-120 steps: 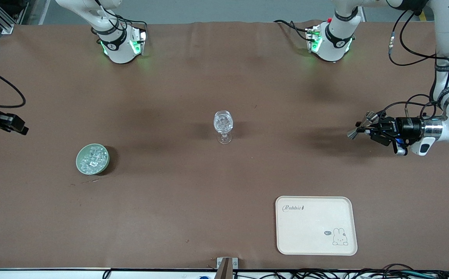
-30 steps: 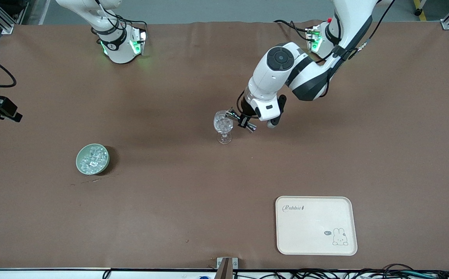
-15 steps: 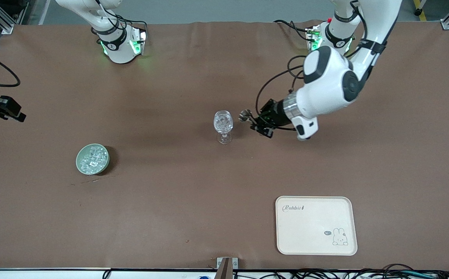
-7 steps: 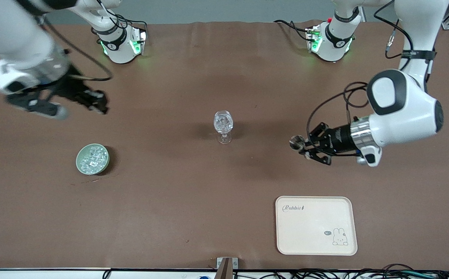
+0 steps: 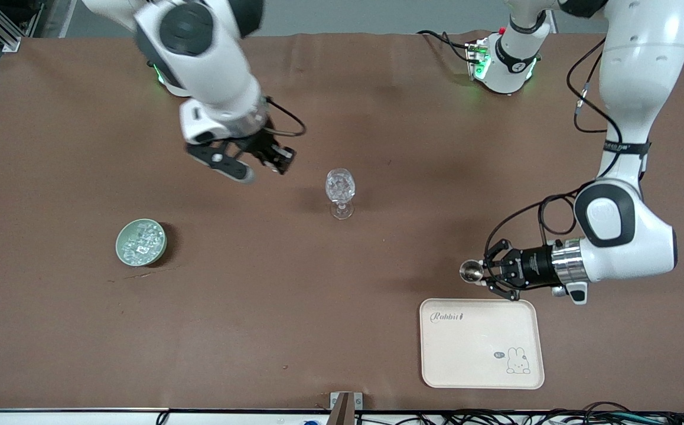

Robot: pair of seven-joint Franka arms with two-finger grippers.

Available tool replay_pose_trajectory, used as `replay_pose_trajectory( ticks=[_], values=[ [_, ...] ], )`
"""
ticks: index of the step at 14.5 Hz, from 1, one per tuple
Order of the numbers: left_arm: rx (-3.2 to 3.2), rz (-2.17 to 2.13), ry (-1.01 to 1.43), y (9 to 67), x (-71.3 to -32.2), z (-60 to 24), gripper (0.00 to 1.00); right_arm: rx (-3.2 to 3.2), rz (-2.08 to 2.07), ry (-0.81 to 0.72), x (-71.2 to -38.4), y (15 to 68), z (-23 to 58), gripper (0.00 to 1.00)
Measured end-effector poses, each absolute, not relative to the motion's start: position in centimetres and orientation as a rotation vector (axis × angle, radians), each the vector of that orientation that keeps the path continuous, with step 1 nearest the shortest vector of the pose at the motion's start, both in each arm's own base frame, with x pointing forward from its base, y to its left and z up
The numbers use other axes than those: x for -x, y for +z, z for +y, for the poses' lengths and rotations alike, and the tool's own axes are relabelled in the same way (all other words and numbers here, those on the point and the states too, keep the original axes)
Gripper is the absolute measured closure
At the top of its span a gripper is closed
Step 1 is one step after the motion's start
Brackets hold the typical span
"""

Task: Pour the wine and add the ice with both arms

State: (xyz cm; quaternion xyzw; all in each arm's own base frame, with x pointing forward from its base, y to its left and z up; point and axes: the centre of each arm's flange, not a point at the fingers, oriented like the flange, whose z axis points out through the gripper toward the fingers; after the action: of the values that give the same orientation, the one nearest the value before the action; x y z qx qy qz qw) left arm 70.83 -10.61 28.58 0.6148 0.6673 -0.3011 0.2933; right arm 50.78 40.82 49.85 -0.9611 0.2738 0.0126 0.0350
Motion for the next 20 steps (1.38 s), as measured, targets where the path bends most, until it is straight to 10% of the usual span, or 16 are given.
replay_pose_trajectory(
  ticks=[5, 20],
  values=[
    [-1.512, 1.705, -0.763, 24.6, -72.4, -6.2, 0.78, 2.968, 0.911, 0.063, -49.5, 41.5, 46.7, 0.58],
    [-1.155, 1.645, -0.731, 17.3, -75.5, -3.1, 0.78, 2.972, 0.905, 0.073, -47.4, 39.0, 50.0, 0.58]
  ],
)
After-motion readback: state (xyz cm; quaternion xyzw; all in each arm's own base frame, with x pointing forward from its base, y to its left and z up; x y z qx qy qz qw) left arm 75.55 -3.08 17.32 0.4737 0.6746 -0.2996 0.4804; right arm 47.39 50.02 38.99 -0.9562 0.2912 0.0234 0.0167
